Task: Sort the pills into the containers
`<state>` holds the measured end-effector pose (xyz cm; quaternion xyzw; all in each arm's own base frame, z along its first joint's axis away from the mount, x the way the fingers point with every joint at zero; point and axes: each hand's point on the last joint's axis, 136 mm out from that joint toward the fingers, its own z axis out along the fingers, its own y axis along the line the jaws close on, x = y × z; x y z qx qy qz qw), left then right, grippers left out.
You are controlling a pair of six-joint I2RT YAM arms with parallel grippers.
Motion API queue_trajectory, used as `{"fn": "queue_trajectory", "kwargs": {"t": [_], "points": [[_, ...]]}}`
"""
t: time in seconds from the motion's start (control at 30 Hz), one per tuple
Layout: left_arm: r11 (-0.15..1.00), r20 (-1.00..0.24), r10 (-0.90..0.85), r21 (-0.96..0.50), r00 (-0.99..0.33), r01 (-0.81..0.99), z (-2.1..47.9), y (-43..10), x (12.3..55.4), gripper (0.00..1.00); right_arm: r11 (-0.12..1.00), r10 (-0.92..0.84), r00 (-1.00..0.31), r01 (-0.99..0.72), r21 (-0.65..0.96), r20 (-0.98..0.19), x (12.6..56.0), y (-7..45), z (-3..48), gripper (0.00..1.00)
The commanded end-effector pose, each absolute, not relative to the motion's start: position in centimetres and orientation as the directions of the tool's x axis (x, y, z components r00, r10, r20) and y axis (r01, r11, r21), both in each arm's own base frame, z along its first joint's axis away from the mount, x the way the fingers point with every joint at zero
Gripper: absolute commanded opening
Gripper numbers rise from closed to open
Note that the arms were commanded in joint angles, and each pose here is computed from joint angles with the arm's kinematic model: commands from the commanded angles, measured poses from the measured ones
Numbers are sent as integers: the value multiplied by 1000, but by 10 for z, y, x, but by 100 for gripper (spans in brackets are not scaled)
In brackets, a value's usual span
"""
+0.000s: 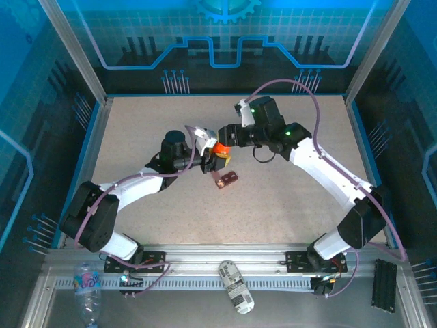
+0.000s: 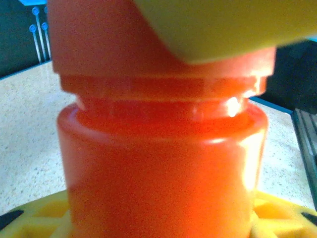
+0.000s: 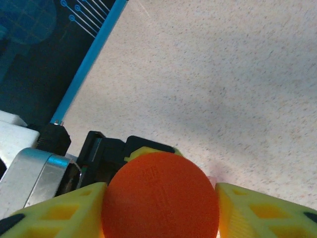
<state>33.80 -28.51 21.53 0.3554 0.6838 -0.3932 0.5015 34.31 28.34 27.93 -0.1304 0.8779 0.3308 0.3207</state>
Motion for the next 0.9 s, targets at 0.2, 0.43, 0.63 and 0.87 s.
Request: {"fn": "queue_trajectory", "kwargs": {"t": [0.2, 0.43, 0.63, 0.87], "points": [[257, -991, 17, -123, -132, 959, 261, -294, 325, 0, 571, -123, -662, -657, 493, -740, 290, 253, 345, 86], [56, -980, 28, -196, -197, 979, 273, -297, 295, 0, 505, -303, -564, -779, 373, -768, 285, 253, 347, 86], [11, -974, 40, -222, -223, 975, 276, -297, 287, 0, 469, -374, -539, -812, 348, -755, 287, 263, 345, 86], [3, -973, 39, -228, -228, 974, 277, -297, 287, 0, 455, -399, -543, -817, 355, -739, 292, 277, 338, 86]]}}
